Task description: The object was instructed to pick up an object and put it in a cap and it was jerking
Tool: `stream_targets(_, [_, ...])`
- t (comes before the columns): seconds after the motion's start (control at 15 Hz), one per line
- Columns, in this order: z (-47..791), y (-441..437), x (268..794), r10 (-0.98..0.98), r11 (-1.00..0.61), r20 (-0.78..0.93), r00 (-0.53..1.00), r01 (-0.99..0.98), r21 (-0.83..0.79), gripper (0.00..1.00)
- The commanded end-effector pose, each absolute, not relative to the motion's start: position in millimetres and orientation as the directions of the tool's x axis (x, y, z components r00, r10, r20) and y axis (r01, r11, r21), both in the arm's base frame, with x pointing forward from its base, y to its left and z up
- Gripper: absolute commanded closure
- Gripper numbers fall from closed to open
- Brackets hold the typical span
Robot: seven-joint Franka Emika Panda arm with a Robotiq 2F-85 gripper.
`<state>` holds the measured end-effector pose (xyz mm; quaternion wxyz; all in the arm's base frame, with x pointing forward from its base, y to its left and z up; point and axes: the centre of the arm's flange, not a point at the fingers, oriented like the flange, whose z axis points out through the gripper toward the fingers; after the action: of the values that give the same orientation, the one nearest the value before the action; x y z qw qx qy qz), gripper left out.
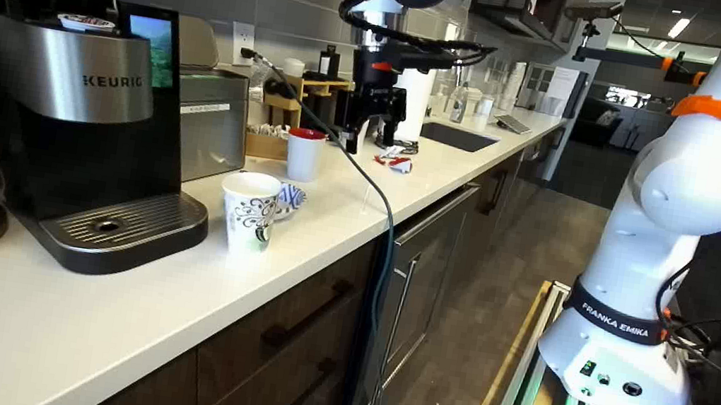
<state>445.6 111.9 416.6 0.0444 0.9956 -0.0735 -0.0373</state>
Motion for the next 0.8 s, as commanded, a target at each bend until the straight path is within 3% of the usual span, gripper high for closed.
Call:
stream_targets(0.0, [416.6,111.9,445.6,-0.150,-0.985,-0.068,0.986,-0.143,0.094,0.00])
stream_targets(0.27, [412.8,106.3,450.4,-0.218,-0.976,-0.082,0.973,-0.217,0.014,0.00])
stream_targets(0.73, [369.0,61.7,467.0,-0.550,-0.824,-0.129,0.825,-0.562,-0.078,0.00])
